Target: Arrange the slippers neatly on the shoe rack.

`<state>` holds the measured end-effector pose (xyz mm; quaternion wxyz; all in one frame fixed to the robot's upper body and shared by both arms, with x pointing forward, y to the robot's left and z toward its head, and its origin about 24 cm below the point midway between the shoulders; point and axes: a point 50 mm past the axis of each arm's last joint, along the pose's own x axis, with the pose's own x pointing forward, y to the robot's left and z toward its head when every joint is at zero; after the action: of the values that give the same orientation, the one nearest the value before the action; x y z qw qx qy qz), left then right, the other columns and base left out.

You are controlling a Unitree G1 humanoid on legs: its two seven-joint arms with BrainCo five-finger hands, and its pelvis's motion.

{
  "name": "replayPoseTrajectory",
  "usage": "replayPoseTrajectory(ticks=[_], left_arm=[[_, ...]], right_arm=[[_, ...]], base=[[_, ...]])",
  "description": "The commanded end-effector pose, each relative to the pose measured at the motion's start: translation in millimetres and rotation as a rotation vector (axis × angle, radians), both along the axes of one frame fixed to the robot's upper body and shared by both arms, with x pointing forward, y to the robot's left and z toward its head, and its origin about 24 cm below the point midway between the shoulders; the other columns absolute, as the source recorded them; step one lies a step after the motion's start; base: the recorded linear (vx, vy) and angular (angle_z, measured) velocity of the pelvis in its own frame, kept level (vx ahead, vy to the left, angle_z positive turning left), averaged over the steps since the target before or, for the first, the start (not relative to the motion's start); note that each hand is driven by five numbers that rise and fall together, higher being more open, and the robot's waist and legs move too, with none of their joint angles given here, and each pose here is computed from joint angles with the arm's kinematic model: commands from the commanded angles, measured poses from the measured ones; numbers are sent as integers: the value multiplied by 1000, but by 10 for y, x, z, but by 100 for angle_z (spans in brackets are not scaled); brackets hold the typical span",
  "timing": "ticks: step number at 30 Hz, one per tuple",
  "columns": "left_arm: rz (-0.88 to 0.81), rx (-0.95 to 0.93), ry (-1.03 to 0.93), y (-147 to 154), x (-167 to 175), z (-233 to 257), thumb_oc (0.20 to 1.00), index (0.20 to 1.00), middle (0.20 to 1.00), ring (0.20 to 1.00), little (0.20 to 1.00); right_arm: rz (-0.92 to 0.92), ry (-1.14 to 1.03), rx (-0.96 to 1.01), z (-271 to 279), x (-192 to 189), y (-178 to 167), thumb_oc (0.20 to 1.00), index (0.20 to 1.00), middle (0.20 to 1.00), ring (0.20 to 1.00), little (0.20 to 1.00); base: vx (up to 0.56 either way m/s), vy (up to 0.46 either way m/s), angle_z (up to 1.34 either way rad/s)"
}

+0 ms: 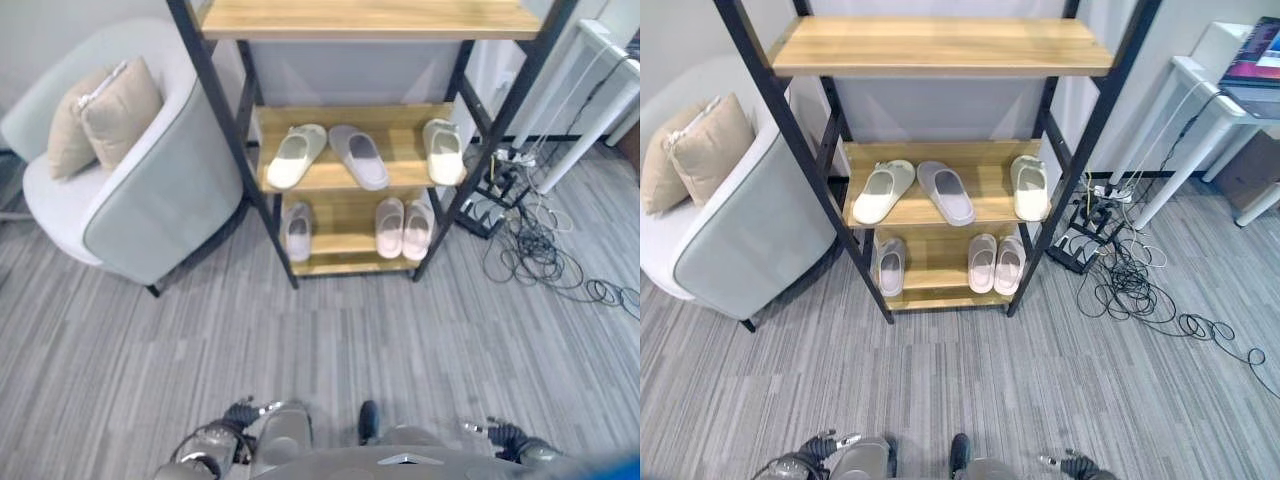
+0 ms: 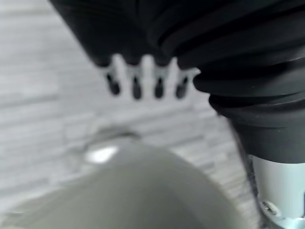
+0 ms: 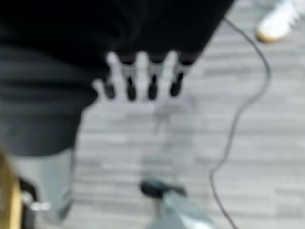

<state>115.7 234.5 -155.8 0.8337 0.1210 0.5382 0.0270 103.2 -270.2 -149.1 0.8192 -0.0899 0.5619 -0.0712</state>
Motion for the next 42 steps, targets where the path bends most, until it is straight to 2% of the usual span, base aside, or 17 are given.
replayPoseTrajectory(ticks=[1, 7, 10, 17, 26, 28, 36, 42], left_arm=[[-12, -29, -8, -136, -42, -35, 1000, 1000, 1000, 1000, 1000], [-37, 5, 71, -82, -251, -81, 1000, 1000, 1000, 1000, 1000], [-31, 39, 97, 43, -318, -68, 1000, 1000, 1000, 1000, 1000], [-75, 82, 104, 134, -282, -38, 1000, 1000, 1000, 1000, 1000], [-57, 75, 106, 144, -320, -42, 1000, 1000, 1000, 1000, 1000], [-66, 59, 134, 81, -457, -82, 1000, 1000, 1000, 1000, 1000], [-38, 16, 142, -40, -595, -125, 1000, 1000, 1000, 1000, 1000], [-52, 4, 127, -75, -566, -125, 1000, 1000, 1000, 1000, 1000]], right_arm=[[13, -37, -51, 59, -16, -135, 1000, 1000, 1000, 1000, 1000], [75, -56, -47, 66, 22, -87, 1000, 1000, 1000, 1000, 1000], [98, -29, -34, 38, -37, -51, 1000, 1000, 1000, 1000, 1000], [114, -25, -1, 7, -11, 55, 1000, 1000, 1000, 1000, 1000], [121, -17, -13, -1, -42, 59, 1000, 1000, 1000, 1000, 1000], [214, -103, -62, 107, 139, 9, 1000, 1000, 1000, 1000, 1000], [323, -419, -158, 606, 718, -108, 1000, 1000, 1000, 1000, 1000], [484, -709, -157, 1152, 1192, 103, 1000, 1000, 1000, 1000, 1000]], base=[[200, 96, 18], [211, 149, -21], [107, 162, -35], [7, 125, -15], [94, -124, 14], [139, -233, 46], [75, -116, 2], [42, -24, 3]])
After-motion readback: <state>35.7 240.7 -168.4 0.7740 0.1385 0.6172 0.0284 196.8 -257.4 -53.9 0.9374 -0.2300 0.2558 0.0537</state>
